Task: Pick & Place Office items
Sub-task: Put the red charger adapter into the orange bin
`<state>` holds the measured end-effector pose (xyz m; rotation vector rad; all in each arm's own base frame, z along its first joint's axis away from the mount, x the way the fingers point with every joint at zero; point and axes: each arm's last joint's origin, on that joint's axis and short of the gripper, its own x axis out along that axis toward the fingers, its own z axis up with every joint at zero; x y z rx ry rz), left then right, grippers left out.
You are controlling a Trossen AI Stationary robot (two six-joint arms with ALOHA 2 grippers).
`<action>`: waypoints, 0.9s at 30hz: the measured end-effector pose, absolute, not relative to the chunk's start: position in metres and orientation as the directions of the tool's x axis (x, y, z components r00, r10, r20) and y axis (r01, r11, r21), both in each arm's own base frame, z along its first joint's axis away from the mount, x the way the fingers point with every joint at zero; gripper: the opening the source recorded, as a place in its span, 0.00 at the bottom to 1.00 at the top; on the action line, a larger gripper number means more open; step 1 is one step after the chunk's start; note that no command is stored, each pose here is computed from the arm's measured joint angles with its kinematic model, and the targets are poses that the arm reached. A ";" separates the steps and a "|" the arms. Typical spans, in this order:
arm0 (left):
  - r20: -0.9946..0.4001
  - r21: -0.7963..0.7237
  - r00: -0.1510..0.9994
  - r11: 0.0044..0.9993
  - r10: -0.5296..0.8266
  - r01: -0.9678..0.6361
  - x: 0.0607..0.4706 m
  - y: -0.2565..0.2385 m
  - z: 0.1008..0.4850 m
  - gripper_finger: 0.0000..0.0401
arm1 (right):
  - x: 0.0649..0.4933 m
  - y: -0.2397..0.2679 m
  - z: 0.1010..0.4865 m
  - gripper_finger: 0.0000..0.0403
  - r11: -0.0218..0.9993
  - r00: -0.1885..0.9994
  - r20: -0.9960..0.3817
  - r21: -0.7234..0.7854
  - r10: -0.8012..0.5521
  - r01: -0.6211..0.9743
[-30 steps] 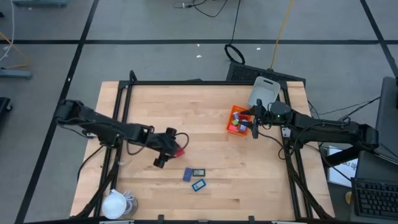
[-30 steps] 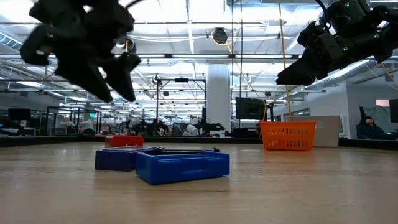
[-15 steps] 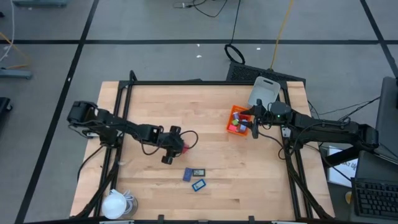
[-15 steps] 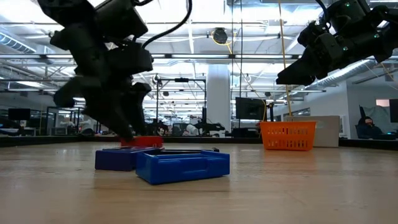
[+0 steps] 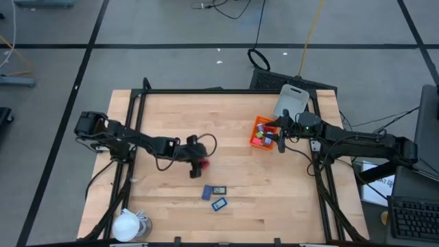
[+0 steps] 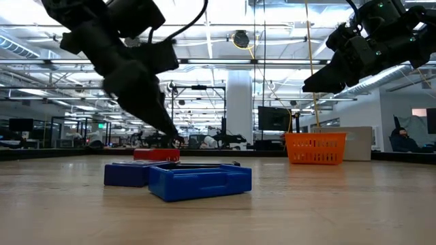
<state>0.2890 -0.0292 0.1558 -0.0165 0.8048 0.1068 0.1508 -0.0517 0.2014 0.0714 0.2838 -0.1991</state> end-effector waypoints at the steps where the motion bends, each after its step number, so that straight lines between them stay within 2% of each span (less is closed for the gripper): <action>1: -0.717 0.003 0.686 0.985 0.122 -0.172 0.289 -0.026 0.156 0.47 | 0.151 -0.052 0.201 0.54 0.978 0.941 -0.285 0.042 -0.185 0.205; 4: -0.722 -0.053 0.673 0.956 0.164 -0.290 0.289 -0.020 0.155 0.52 | 0.151 -0.052 0.201 0.54 0.978 0.941 -0.285 0.042 -0.185 0.205; 11: -0.733 -0.077 0.669 0.962 0.123 -0.262 0.288 -0.018 0.155 0.70 | 0.151 -0.052 0.201 0.54 0.978 0.941 -0.285 0.042 -0.185 0.205; 14: -0.738 -0.025 0.666 0.982 0.108 -0.188 0.288 -0.019 0.154 0.77 | 0.151 -0.052 0.201 0.54 0.978 0.941 -0.285 0.042 -0.185 0.205; 16: -0.757 0.008 0.652 0.998 0.048 -0.065 0.287 -0.021 0.153 0.80 | 0.151 -0.052 0.201 0.54 0.978 0.941 -0.285 0.042 -0.185 0.205; 20: -0.784 0.059 0.619 0.989 -0.040 0.138 0.288 -0.027 0.144 0.81 | 0.151 -0.052 0.201 0.54 0.978 0.941 -0.285 0.042 -0.185 0.205; 27: -0.828 0.057 0.561 0.991 -0.020 0.120 0.293 -0.018 0.119 0.77 | 0.151 -0.052 0.201 0.54 0.978 0.939 -0.289 0.043 -0.184 0.205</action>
